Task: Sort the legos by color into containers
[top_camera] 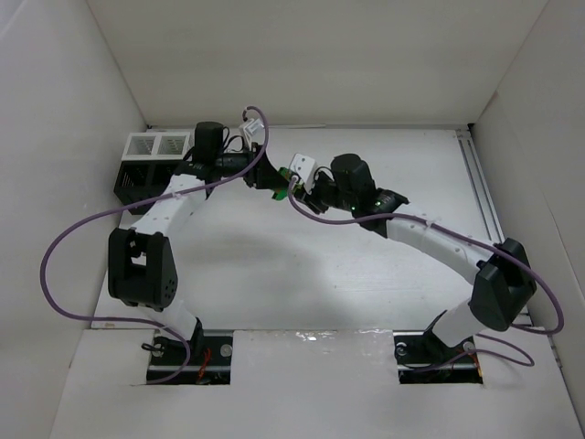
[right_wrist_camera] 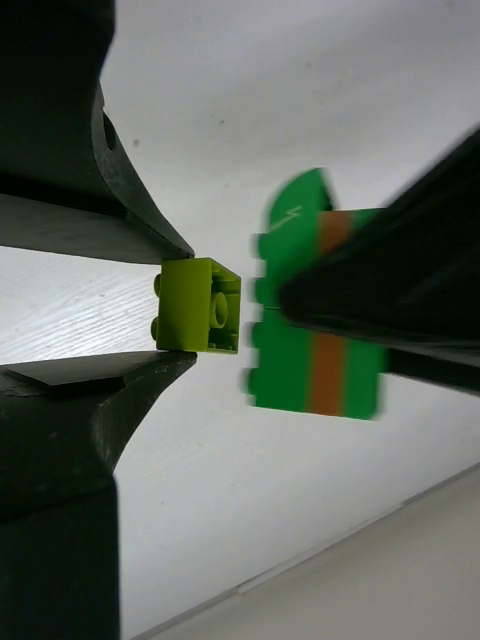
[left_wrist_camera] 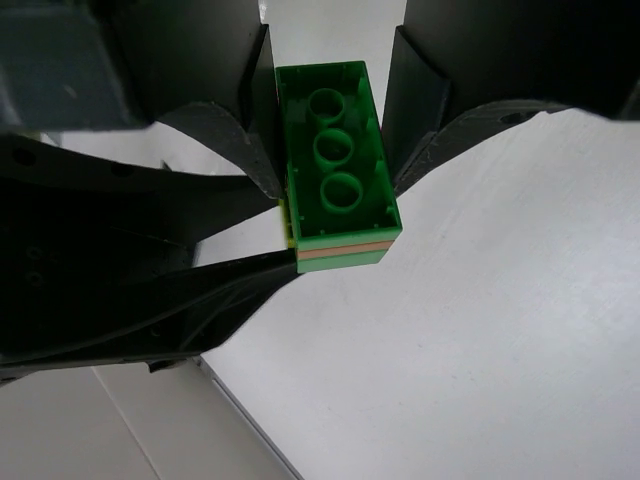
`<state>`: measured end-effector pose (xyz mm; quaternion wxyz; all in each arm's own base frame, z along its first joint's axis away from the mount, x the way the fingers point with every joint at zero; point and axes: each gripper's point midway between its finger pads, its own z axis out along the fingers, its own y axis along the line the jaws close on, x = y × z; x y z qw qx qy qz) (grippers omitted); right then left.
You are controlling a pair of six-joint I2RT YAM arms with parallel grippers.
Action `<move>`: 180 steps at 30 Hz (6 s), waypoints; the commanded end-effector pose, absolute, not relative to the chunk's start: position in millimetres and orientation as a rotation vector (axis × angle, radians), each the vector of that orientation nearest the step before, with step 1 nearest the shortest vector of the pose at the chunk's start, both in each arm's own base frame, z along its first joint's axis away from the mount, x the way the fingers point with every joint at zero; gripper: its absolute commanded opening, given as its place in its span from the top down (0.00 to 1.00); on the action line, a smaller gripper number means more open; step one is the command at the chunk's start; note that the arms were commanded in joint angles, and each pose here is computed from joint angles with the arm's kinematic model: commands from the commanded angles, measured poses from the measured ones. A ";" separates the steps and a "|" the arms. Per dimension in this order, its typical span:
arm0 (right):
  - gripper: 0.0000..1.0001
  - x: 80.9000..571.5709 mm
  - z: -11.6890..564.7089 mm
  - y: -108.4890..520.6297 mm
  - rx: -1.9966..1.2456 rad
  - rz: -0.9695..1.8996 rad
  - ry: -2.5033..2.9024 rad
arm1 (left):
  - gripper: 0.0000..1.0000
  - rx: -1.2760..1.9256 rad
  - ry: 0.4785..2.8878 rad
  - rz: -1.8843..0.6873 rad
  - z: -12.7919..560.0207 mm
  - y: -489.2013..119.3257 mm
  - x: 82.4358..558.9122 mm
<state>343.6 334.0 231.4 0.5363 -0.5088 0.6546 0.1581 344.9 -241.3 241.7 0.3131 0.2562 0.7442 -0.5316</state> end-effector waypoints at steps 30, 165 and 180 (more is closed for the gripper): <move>1.00 402.0 314.9 298.3 -0.769 0.907 1.711 | 0.83 0.589 2.300 -0.648 134.6 -126.4 347.7; 0.06 470.8 283.4 153.1 -0.487 0.577 1.835 | 0.94 -0.094 1.887 -0.033 360.5 106.6 487.4; 0.01 528.7 233.9 111.8 -0.594 0.294 1.867 | 0.93 -0.052 1.772 -0.130 359.2 97.7 493.5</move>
